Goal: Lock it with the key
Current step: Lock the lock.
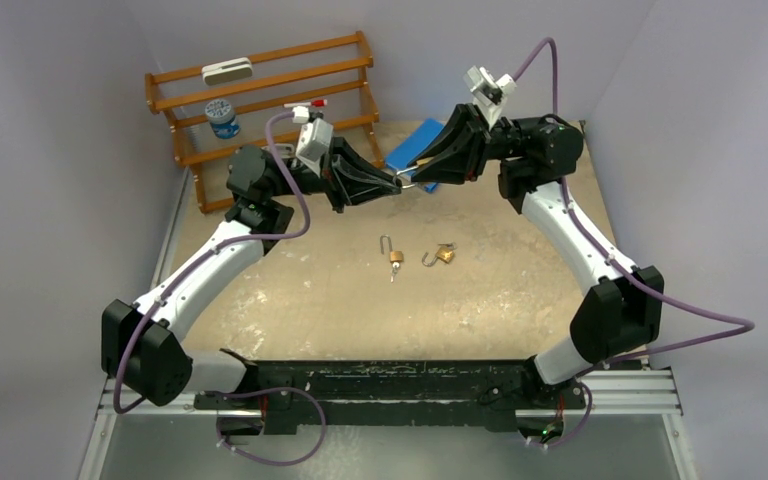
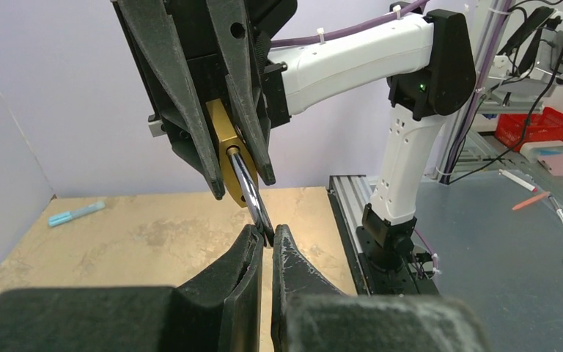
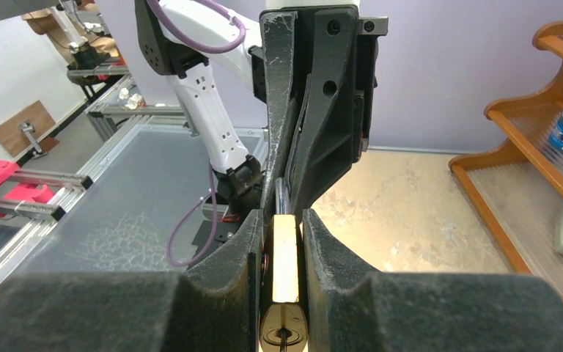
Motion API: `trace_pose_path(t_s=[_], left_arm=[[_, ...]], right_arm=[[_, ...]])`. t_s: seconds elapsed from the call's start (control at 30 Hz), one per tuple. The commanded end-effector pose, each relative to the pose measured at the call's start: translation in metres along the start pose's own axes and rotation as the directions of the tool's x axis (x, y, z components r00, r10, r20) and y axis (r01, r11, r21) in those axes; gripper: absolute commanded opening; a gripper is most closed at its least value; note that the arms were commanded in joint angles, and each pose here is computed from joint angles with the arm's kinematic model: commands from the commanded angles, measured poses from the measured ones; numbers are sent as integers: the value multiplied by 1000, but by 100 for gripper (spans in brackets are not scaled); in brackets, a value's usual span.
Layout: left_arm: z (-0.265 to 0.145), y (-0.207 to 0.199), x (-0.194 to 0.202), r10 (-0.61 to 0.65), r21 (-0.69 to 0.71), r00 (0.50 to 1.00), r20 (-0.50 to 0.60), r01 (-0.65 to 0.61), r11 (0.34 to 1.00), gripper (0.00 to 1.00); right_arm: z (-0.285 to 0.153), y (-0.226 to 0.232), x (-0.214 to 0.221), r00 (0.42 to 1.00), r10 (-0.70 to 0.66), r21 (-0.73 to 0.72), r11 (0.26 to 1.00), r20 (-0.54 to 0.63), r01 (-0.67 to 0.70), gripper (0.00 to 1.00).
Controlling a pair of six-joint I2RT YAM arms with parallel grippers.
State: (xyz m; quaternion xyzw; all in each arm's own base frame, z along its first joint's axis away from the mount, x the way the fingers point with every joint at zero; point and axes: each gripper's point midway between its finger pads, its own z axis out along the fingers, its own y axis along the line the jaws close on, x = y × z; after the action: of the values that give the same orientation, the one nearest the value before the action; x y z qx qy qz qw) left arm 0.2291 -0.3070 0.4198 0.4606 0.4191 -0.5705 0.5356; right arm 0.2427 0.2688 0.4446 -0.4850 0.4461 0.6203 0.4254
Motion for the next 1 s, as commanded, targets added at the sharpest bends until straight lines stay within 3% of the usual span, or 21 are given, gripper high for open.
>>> trace_pose_path(t_s=[0.0, 0.97], left_arm=[[0, -6, -16, 31, 15, 999, 35, -32, 999, 0], [14, 4, -19, 10, 26, 994, 110, -13, 1000, 0]], right_arm=[[5, 14, -31, 989, -120, 12, 993, 87, 119, 0], [46, 16, -23, 989, -70, -102, 991, 128, 83, 0]])
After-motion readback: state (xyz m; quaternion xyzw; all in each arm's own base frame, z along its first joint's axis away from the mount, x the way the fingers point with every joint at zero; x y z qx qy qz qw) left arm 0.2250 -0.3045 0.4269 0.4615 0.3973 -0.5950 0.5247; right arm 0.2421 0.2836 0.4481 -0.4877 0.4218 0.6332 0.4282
